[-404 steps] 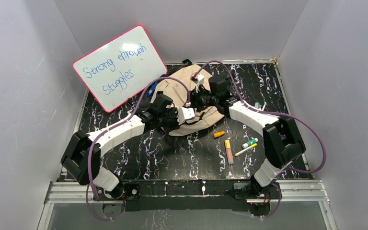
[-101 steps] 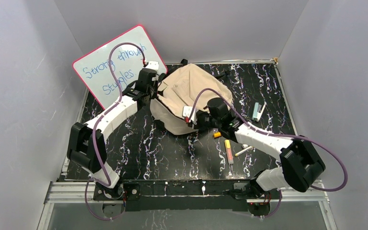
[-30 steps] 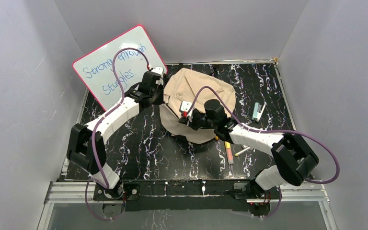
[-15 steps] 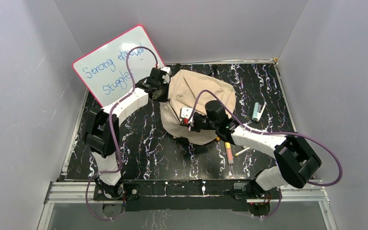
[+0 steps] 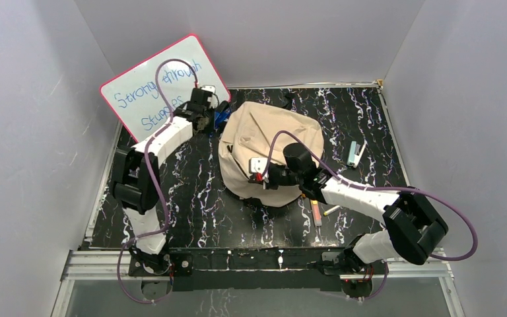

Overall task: Pack the student bag
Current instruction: Zip the student bag at the center of the board.

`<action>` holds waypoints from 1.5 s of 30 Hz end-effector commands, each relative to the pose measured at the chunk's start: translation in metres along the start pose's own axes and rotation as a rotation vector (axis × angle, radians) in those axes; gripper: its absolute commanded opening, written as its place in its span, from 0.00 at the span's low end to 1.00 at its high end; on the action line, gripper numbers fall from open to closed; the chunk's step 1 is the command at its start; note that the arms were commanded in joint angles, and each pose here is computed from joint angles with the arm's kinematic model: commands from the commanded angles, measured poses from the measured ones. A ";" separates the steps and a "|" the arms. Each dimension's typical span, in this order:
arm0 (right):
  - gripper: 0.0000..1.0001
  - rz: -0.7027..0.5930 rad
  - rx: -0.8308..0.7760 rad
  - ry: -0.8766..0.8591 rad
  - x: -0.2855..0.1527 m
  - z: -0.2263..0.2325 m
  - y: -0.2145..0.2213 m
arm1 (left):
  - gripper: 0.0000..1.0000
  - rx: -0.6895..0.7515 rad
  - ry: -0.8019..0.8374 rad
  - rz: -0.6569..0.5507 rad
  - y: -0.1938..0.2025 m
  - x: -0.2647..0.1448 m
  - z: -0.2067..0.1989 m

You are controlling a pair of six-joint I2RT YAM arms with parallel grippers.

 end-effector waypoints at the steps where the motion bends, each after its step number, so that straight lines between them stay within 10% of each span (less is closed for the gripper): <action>1: 0.11 -0.106 -0.026 -0.064 -0.001 0.010 -0.027 | 0.00 -0.013 -0.040 -0.161 -0.030 -0.047 0.018; 10: 0.57 -0.133 0.022 -0.002 -0.007 0.002 -0.045 | 0.00 -0.073 0.118 -0.224 -0.021 -0.083 0.005; 15: 0.70 -0.154 0.130 0.098 -0.010 -0.008 -0.057 | 0.27 -0.169 0.151 -0.209 0.001 -0.099 0.001; 19: 0.72 -0.148 0.329 0.174 0.000 -0.024 -0.068 | 0.48 -0.257 0.141 -0.256 0.014 -0.110 0.005; 27: 0.69 -0.058 0.560 0.178 0.046 -0.047 -0.058 | 0.53 -0.313 0.133 -0.266 0.027 -0.119 0.008; 45: 0.38 0.035 0.393 0.101 0.077 0.050 0.031 | 0.53 -0.357 0.193 -0.194 0.052 -0.103 -0.003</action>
Point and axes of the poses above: each gripper's point midway between its finger pads, its own x axis out along the fingers, its own z axis along the line the jaws close on, y = z × x, the point moved 7 cm from there along -x, back along the fingers, and after that the axes turned 10 degrees about x, right-handed, at the moved point
